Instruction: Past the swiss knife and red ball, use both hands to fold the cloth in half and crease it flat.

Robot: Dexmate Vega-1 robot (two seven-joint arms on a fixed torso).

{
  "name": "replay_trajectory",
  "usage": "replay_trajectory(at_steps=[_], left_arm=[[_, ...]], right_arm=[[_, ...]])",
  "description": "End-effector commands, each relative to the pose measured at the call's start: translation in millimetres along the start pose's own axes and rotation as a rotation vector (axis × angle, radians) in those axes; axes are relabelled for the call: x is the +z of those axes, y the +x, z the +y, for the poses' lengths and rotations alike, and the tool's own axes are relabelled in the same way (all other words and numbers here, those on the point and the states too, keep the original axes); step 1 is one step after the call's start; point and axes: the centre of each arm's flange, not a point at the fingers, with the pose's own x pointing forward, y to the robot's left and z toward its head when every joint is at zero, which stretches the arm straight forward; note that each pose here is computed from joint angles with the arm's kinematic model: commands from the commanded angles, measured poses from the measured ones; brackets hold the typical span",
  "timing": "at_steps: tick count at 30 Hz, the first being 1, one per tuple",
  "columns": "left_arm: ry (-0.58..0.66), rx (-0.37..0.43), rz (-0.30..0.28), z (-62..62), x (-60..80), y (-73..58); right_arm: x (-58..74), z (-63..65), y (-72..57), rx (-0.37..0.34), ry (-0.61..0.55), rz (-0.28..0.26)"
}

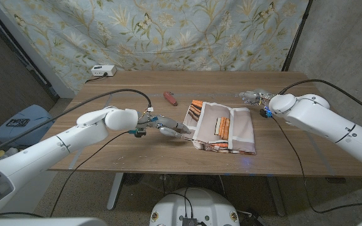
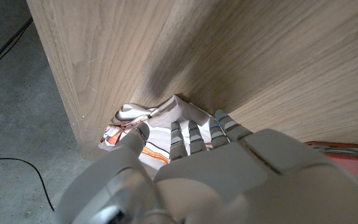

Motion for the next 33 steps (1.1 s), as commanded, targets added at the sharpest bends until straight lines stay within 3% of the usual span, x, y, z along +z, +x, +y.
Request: replay_trajectory(at_steps=[1, 13, 33], left_arm=[[0.007, -0.007, 0.001, 0.5, 2.8, 1.1], [0.013, -0.012, 0.001, 1.6, 6.7, 1.6], [0.016, -0.015, -0.002, 6.3, 1.6, 4.6]], right_arm=[[-1.0, -1.2, 2.1, 0.032, -0.057, 0.06], [-8.6, -5.8, 7.5, 0.057, -0.07, 0.1], [-13.7, -20.2, 18.3, 0.062, -0.096, 0.151]])
